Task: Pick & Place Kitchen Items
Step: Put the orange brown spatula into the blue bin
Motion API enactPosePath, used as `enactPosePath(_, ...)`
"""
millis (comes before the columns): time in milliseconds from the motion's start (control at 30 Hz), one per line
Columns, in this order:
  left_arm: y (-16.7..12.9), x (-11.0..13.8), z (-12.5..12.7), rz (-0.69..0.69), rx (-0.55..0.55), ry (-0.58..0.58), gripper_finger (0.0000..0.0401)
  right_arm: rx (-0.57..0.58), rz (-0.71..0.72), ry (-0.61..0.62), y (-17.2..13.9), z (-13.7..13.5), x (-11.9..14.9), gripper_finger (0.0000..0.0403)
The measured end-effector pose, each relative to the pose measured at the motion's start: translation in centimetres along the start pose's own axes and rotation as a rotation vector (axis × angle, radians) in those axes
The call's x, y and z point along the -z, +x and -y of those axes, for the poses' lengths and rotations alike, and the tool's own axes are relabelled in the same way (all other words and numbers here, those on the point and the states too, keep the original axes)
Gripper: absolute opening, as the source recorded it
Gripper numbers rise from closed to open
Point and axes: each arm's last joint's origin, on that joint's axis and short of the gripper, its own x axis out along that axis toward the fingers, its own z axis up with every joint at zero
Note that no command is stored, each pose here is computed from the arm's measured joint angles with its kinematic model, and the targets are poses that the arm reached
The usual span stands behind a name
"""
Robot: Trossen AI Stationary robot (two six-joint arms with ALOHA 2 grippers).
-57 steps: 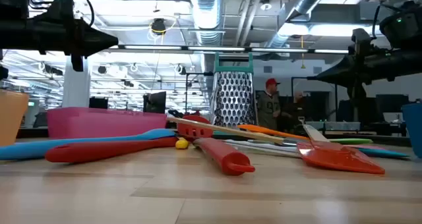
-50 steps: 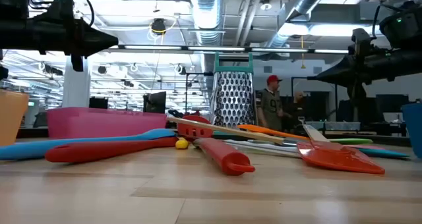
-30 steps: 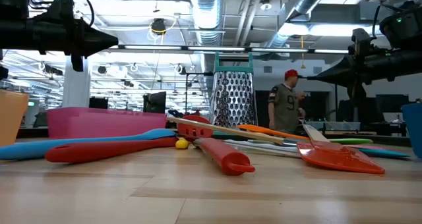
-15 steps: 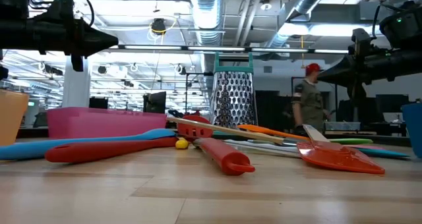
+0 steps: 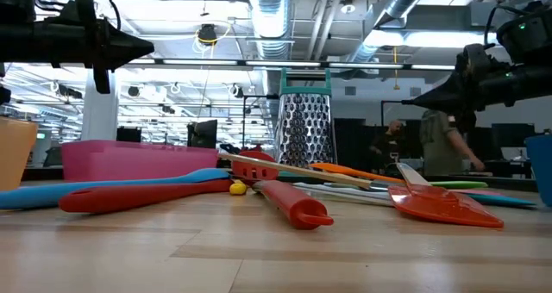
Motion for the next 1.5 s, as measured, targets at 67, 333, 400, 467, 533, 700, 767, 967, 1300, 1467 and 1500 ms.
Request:
enactPosePath(67,0.0,0.0,0.0,0.002,0.001,-0.023,0.0004,0.0,0.001,-0.003,0.0,0.0,0.0,0.001)
enactPosePath(333,-0.1,-1.3,0.7,0.132,0.074,-0.112,0.0004,0.06,0.028,0.099,0.0,0.1,-0.1,0.001)
enactPosePath(400,-0.2,-1.8,0.8,0.175,0.096,-0.131,0.0004,0.049,0.033,0.22,0.0,0.0,-0.1,0.001)
enactPosePath(467,-0.3,-2.2,1.0,0.215,0.119,-0.144,0.0004,0.043,0.034,0.34,0.1,0.0,-0.1,0.001)
enactPosePath(533,-0.4,-2.6,1.2,0.256,0.146,-0.173,0.0004,0.058,0.045,0.419,0.1,0.0,-0.1,0.001)
enactPosePath(700,-0.7,-3.3,1.5,0.335,0.187,-0.169,0.0004,0.06,0.068,0.514,0.1,0.0,-0.2,0.001)
enactPosePath(767,-0.7,-3.4,1.5,0.339,0.188,-0.174,0.0004,0.037,0.082,0.557,0.1,-0.2,-0.4,0.001)
enactPosePath(967,-0.6,-3.8,1.8,0.339,0.196,-0.295,0.0004,0.01,0.194,0.556,0.0,-0.5,-1.5,0.001)
enactPosePath(1300,-0.1,-6.7,4.1,0.289,0.385,-0.073,0.0003,-0.158,0.379,0.352,-0.7,-3.0,-6.2,0.001)
enactPosePath(1467,-0.3,-6.1,3.6,0.25,0.291,-0.012,0.0002,-0.191,0.408,0.178,-1.3,-5.6,-10.8,0.001)
enactPosePath(1500,-0.3,-5.9,3.4,0.228,0.27,-0.02,0.0002,-0.173,0.378,0.151,-1.3,-6.0,-11.6,0.001)
